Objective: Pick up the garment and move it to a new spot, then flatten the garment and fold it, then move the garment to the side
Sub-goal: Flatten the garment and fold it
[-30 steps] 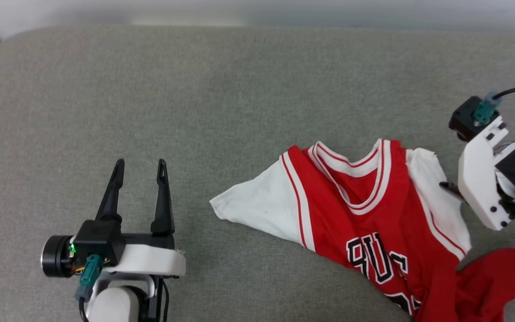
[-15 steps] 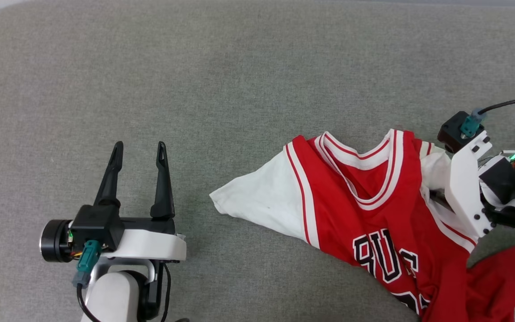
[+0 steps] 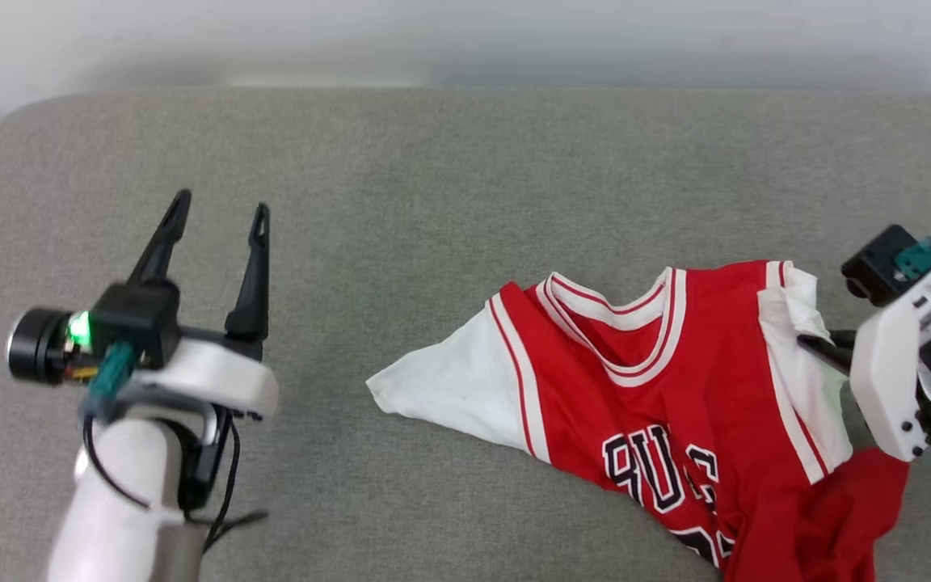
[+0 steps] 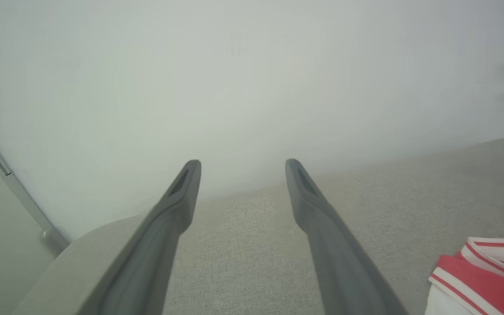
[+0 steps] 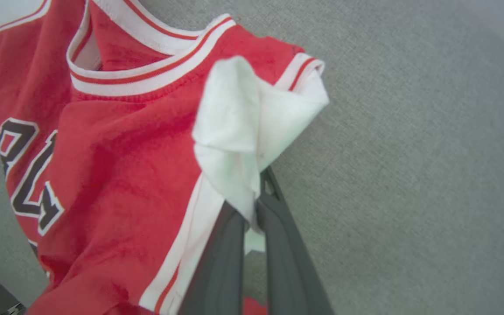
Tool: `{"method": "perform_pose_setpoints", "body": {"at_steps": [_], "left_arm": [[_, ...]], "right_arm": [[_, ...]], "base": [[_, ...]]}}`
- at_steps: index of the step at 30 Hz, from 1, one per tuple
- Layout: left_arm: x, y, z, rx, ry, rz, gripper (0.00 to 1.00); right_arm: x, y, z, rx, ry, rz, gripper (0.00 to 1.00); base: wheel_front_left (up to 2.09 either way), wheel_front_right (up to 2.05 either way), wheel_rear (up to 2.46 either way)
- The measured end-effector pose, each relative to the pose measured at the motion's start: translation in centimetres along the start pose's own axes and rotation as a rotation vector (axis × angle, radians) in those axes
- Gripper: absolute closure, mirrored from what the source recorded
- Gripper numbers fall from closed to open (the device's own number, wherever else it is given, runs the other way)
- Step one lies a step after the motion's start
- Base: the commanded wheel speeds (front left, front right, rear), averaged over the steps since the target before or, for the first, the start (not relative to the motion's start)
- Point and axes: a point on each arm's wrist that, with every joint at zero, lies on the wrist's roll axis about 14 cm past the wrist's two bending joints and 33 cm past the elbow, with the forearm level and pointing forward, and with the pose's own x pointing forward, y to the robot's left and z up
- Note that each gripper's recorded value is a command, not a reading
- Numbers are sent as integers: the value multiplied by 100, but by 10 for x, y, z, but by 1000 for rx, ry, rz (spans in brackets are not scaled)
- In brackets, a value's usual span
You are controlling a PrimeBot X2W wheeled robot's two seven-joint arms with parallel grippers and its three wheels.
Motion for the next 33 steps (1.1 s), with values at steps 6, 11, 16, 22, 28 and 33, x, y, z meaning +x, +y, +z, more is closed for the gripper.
{"method": "perform_pose_setpoints", "body": {"at_steps": [6,11,16,22,28,33], "left_arm": [[30,-19,10,24,141,-151,0],[32,-50,-5,43,370,-334,0],[24,-70,-20,67,584,-484,0],[-3,-92,-52,110,849,-644,0],[-30,-105,-89,140,1055,-743,0],[-48,-111,-119,155,1177,-796,0]], "right_arm": [[-24,-3,-8,27,-52,-31,100],[-30,1,-14,34,-71,-36,100],[-30,3,-14,39,-78,-41,100],[-27,3,-13,34,-75,-46,100],[-24,3,-15,37,-67,-47,100],[-19,3,-18,38,-54,-46,100]], "base": [[0,0,0],[0,0,0],[0,0,0],[0,0,0],[0,0,0],[0,0,0]]}}
